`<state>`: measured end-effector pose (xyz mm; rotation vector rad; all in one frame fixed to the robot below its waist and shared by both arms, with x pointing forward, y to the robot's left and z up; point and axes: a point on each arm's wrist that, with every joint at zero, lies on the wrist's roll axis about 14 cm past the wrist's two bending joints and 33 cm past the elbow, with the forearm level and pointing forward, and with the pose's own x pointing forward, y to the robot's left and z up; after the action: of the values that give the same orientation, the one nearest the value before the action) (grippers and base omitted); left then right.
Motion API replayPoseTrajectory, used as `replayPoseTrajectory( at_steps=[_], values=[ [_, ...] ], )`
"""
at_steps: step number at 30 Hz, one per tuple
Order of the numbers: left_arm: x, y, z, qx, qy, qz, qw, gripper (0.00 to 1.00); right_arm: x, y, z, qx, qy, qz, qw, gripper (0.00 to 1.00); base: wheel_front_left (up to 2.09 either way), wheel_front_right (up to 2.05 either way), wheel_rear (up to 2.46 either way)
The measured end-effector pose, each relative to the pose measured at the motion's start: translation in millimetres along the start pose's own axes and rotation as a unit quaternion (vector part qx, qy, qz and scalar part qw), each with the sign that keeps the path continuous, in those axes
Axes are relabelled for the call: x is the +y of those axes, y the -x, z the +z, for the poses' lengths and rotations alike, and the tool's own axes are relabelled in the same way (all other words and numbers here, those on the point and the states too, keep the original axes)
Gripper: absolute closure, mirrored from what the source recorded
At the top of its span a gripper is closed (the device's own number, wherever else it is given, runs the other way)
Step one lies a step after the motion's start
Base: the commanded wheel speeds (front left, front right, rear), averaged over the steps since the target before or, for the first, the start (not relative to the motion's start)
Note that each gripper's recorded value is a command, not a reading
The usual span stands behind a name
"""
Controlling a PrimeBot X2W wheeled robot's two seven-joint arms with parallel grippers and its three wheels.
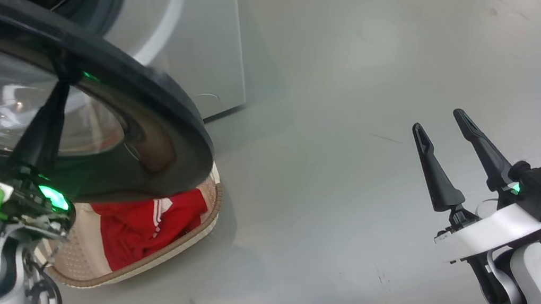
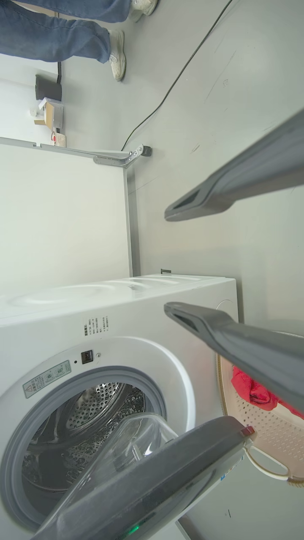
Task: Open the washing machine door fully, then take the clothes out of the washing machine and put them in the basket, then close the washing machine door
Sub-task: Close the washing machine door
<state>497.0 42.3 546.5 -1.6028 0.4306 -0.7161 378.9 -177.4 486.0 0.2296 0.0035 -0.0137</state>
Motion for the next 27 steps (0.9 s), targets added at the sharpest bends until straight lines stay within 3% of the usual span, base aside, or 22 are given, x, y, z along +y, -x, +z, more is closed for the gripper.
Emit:
replayPoseTrajectory(
  at_steps=[16, 27],
  values=[
    [12.0, -79.5, 3.5, 0.041, -0.019, -0.010, 0.999, 1.00, -31.7, -2.3, -9.6, 0.014, 0.008, -0.048, 0.999, 0.00, 0.00, 0.00, 0.00],
    [40.7, -92.8, -5.9, 0.046, 0.005, 0.018, 0.999, 1.00, -47.5, -3.2, -14.3, 0.020, 0.012, -0.071, 0.997, 0.00, 0.00, 0.00, 0.00]
  ],
)
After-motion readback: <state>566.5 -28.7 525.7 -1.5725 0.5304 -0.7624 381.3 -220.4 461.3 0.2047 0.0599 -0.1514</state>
